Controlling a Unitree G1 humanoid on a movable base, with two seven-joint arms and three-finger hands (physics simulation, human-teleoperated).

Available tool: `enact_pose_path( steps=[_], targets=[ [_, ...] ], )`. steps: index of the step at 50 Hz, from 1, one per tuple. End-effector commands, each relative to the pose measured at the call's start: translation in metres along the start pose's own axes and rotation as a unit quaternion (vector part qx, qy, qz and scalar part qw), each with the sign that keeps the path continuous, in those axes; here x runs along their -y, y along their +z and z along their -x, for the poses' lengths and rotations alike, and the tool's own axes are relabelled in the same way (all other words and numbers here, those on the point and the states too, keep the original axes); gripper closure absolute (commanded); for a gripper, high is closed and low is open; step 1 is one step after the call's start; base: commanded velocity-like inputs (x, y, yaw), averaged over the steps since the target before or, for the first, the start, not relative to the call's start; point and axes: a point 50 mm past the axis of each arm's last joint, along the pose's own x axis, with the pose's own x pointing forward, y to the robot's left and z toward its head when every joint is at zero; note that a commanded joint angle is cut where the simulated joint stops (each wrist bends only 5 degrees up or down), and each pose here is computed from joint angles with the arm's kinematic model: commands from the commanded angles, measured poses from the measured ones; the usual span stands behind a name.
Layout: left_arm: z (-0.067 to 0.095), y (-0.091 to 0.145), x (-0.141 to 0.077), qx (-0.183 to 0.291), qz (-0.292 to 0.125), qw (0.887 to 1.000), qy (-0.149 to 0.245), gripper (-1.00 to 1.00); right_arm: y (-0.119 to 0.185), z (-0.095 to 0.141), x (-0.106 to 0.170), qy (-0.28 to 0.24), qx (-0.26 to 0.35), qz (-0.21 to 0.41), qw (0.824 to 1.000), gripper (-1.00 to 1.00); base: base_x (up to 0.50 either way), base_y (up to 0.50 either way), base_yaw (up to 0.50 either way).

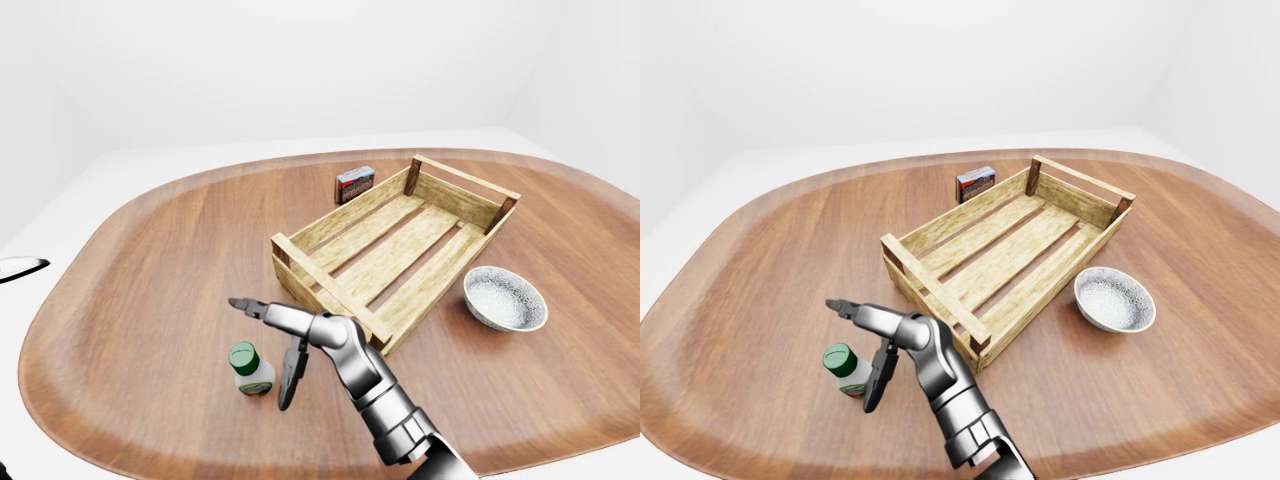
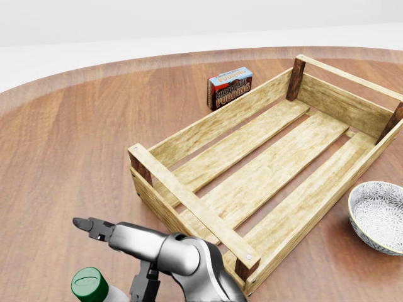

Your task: Pick up the salad dressing and put it in the tray.

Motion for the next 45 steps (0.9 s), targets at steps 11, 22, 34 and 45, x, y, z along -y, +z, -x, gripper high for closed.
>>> enact_pose_path(
  steps=[11,22,34,45],
  targets=[
    [0.001,-0.001,0.0,-0.003,-0.002,1.0,-0.001,-1.0,0.006,-0.027,0.021,0.046,-0.024,-0.031,0.998,-1.0,0.0,0.0,0.0],
    [0.002,-0.003,0.0,-0.007,0.001,1.0,0.0,-1.0,0.024,-0.037,0.004,0.068,-0.012,0.002,0.998,-1.0,0.0,0.0,0.0],
    [0.001,-0.005,-0.002,-0.012,0.002,1.0,0.001,-1.0,0.001,-0.045,0.001,0.112,-0.085,-0.017,0.99,-1.0,0.0,0.0,0.0],
    [0.003,-0.01,-0.002,-0.024,0.0,1.0,0.001,-1.0,-0.018,-0.044,-0.01,0.135,-0.126,-0.025,0.983,-1.0,0.0,0.0,0.0]
  ],
)
